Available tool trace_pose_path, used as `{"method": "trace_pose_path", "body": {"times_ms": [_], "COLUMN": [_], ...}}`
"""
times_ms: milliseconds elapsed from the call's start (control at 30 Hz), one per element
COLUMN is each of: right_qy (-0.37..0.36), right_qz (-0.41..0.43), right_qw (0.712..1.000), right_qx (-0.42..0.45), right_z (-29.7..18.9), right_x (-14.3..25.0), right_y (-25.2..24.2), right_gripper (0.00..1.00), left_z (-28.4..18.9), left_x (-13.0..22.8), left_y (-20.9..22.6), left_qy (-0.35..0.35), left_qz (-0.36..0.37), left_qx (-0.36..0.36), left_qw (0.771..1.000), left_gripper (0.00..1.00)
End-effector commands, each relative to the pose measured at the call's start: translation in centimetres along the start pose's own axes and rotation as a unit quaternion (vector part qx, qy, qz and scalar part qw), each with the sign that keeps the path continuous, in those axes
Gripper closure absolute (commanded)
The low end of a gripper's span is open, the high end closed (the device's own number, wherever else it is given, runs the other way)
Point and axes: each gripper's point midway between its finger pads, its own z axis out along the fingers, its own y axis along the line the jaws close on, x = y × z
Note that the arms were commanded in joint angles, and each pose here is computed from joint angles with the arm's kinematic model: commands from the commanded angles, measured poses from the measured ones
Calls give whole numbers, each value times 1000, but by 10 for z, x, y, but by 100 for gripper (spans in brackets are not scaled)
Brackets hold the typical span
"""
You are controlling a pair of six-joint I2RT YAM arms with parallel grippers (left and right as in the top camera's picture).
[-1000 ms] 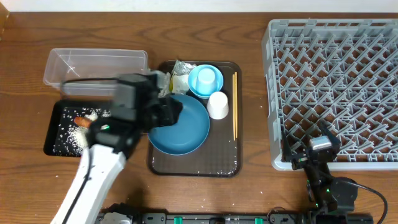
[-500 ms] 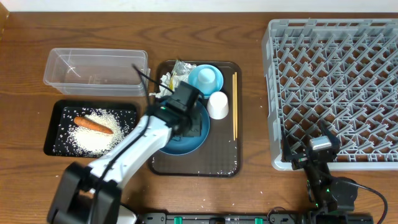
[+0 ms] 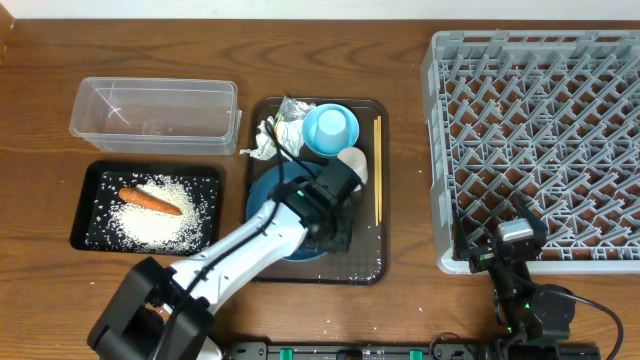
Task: Sort waste into correct bins and load items into the dishwasher rack
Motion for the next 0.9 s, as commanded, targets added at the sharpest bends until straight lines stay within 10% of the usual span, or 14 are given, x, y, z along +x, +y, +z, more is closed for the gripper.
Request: {"method": "trace_pose_path", "body": {"times_ms": [0, 267, 367, 567, 867], "right_qy": [2, 2, 2, 2, 2], "right_qz": [-5, -5, -5, -5, -5], "right_qw": [1000, 1000, 1000, 1000, 1000], "right_qx": [7, 7, 7, 7, 7], "right_z": [0, 0, 0, 0, 0], "right_x": [1, 1, 1, 1, 1], "right_y": [-3, -3, -3, -3, -3], "right_gripper": [1, 1, 1, 1, 1], "left_z": [-10, -84, -116, -174, -230], "left_x": [2, -16, -28, -41, -33], "left_y": [-15, -44, -29, 21, 100], "left_qy": [-1, -100, -176, -303, -367], "left_qz": [2, 26, 21, -21, -162], "left_qx": [33, 110, 80, -8, -60], "left_qw": [999, 989, 981, 953, 914], "left_gripper": [94, 94, 83, 23, 11]}}
